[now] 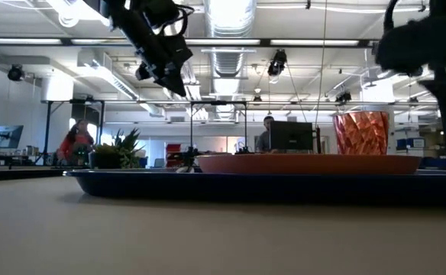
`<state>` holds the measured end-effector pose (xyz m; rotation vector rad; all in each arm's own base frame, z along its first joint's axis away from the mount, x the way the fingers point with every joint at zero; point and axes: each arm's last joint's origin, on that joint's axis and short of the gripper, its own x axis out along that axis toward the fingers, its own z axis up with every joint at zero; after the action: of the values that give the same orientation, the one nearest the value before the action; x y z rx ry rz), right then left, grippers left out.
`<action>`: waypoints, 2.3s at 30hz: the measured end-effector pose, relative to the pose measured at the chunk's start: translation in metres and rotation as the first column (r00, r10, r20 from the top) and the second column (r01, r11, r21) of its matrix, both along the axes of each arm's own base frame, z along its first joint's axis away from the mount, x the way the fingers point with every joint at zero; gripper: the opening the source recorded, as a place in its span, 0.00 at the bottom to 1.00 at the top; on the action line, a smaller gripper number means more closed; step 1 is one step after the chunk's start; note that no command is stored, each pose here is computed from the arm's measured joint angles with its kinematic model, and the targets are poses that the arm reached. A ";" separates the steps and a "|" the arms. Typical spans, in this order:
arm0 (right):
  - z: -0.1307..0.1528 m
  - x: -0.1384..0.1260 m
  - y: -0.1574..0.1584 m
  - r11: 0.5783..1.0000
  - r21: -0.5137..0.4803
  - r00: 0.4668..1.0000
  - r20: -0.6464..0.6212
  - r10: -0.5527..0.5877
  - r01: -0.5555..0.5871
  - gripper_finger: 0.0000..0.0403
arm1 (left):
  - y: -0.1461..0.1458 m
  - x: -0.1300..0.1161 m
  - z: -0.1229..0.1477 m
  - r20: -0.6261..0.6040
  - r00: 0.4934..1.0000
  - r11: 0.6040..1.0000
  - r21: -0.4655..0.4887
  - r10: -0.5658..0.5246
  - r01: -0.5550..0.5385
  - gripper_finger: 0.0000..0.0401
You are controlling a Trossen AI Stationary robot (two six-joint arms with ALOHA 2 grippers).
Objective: Pick and place plate/cup/fork/spoon on tray
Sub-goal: Move the blue serving tray to the center of the table
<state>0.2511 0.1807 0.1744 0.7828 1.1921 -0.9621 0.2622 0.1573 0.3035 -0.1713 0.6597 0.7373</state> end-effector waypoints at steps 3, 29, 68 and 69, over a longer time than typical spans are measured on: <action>0.033 -0.009 -0.006 0.990 -0.140 0.999 0.018 -0.031 0.033 0.02 | 0.020 0.005 -0.005 0.057 0.998 0.997 -0.059 -0.039 0.042 0.00; 0.166 -0.035 -0.031 0.753 -0.658 0.801 0.455 0.388 0.010 0.02 | 0.065 0.066 -0.125 -0.004 0.991 0.874 -0.471 -0.135 0.117 0.00; 0.154 -0.025 -0.023 0.745 -0.667 0.809 0.438 0.392 0.000 0.02 | 0.009 0.057 -0.153 -0.282 0.946 0.776 -0.628 -0.158 -0.058 0.00; 0.154 -0.025 -0.023 0.743 -0.669 0.809 0.435 0.394 -0.003 0.02 | 0.006 0.058 -0.153 -0.290 0.943 0.780 -0.624 -0.164 -0.055 0.00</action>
<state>0.2262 0.1580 0.3288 0.3060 0.3590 -0.7941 0.3205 0.1628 0.1502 -0.6522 1.2232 0.4633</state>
